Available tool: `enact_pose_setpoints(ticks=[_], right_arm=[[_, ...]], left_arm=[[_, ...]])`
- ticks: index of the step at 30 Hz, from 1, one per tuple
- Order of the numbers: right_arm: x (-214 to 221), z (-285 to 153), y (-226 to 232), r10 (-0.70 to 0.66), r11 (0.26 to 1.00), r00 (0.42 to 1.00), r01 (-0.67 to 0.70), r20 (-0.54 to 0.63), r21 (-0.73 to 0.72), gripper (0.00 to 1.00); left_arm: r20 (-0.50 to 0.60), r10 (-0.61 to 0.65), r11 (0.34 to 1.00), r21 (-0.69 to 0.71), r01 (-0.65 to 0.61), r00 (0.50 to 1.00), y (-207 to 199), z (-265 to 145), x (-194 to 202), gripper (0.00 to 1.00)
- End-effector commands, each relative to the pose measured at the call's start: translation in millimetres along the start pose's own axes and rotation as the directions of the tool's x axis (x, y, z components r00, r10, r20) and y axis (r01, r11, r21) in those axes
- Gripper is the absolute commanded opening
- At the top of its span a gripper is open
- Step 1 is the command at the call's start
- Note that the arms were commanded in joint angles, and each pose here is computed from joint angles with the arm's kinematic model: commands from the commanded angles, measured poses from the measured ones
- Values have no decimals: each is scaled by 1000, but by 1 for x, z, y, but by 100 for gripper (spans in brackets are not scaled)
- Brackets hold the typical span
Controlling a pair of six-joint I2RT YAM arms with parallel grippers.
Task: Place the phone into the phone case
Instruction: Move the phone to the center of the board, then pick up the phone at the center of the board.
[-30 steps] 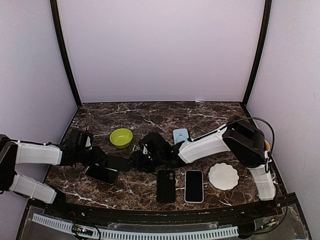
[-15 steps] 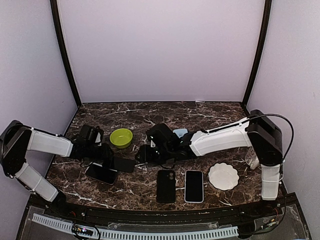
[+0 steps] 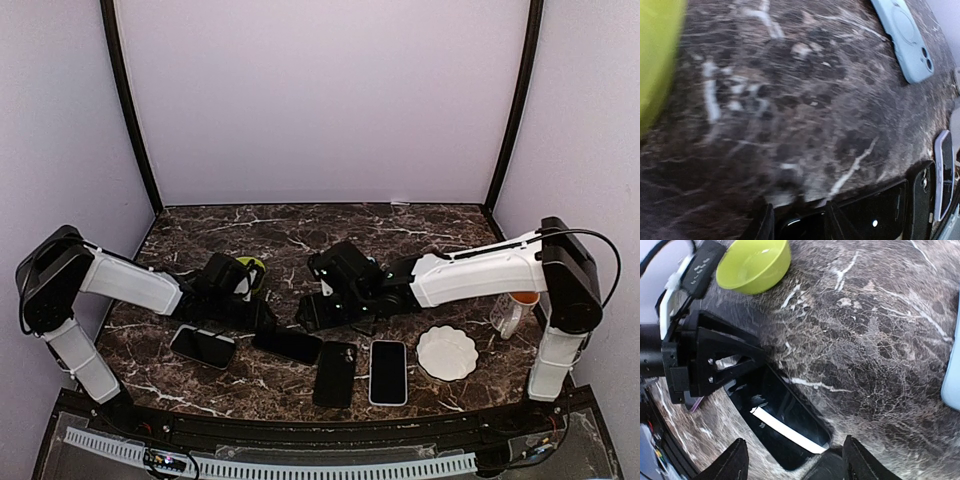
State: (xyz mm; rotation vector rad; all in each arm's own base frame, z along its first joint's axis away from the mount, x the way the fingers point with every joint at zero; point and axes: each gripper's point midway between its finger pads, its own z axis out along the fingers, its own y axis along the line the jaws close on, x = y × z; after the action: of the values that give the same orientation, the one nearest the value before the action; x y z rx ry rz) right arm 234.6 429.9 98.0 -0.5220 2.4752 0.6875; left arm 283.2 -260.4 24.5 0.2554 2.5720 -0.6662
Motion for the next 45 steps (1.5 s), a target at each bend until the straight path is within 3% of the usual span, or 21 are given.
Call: enact_pose_setpoints(ticks=[1,4,8,12,16,26,37,42,45], right_arm=[[-7,-9,8,-230,973,972,230,-42,-1,69],[-8,-5,9,-305,952,951,306,-49,1,75],[-3,8,21,-372,928,925,370,-81,-42,97],[11,23,33,-481,877,867,478,-129,-53,98],[23,35,44,-598,801,784,589,-167,-104,99],[46,67,36,-660,743,685,657,-308,-129,99],[62,80,14,-648,725,654,687,-391,-53,99],[69,77,18,-666,704,626,708,-406,-63,85],[70,74,28,-674,710,630,697,-387,-103,67]], left_arm=[[-149,44,992,125,-25,988,-31,11,32,34],[-94,74,993,103,-64,993,-38,2,8,34],[16,126,992,4,-126,992,-33,-31,-25,45],[84,149,987,-79,-143,985,-22,-58,-41,67],[90,57,996,-71,-51,994,-1,-72,-43,76],[149,68,993,-106,-52,987,13,-101,-49,77],[151,57,993,-115,-40,987,19,-103,-46,77],[166,62,990,-138,-39,984,23,-107,-47,77],[186,68,985,-167,-36,980,28,-111,-51,77]])
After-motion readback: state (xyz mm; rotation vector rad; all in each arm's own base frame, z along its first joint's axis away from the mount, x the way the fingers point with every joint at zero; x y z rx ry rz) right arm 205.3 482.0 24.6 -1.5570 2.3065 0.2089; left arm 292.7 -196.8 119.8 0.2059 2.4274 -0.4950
